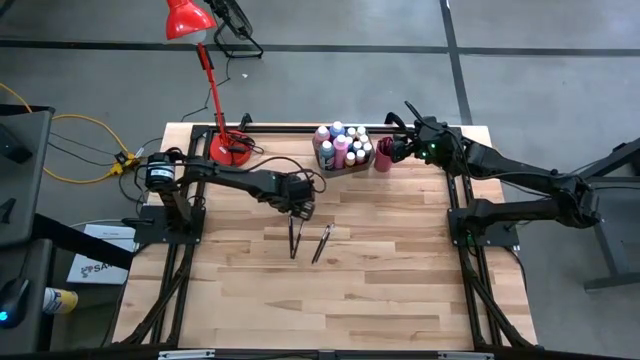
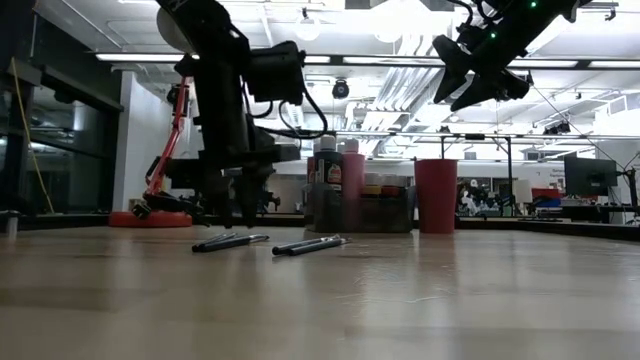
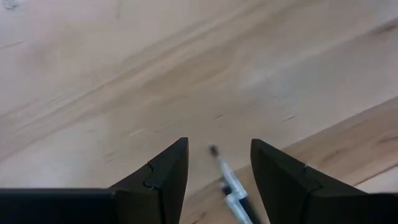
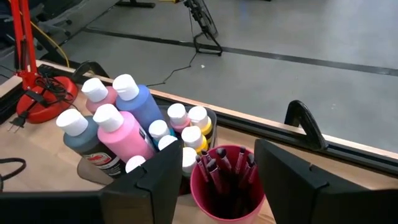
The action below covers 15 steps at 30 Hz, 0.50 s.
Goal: Pick & Place Paint Supplies
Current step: Put the black paintbrush into the red cup
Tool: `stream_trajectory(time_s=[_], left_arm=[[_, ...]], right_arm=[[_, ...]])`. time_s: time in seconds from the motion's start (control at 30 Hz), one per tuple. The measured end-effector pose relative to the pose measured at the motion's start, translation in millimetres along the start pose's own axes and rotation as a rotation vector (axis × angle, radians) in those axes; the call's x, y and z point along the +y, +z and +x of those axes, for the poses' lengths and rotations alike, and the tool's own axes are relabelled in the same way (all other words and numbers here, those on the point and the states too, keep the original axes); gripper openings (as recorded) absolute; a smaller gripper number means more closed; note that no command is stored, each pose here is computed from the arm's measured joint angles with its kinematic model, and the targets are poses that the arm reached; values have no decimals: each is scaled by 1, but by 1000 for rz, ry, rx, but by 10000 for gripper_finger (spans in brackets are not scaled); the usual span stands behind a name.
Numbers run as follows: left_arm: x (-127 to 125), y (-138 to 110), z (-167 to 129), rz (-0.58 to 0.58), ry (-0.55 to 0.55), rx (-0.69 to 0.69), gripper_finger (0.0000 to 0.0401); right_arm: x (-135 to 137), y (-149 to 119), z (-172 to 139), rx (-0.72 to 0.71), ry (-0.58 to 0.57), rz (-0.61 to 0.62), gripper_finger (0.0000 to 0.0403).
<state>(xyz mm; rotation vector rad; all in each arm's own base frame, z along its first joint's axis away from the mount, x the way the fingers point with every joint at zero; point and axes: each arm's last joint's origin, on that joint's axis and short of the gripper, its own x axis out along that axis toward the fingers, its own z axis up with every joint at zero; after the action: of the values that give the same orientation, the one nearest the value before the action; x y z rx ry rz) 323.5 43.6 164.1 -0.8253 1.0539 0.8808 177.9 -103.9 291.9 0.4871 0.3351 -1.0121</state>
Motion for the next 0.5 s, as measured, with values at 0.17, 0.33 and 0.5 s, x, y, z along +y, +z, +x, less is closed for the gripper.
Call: stream_trajectory(time_s=[0.17,0.33,0.5], left_arm=[[-3,-2,12,-18,4,23,170],[-5,-6,19,-6,11,51,170],[-4,-9,20,-1,37,66,161]], right_arm=[[0,0,0,2,3,1,193],[0,-1,0,14,14,-1,193],[-1,-2,0,30,6,-10,193]])
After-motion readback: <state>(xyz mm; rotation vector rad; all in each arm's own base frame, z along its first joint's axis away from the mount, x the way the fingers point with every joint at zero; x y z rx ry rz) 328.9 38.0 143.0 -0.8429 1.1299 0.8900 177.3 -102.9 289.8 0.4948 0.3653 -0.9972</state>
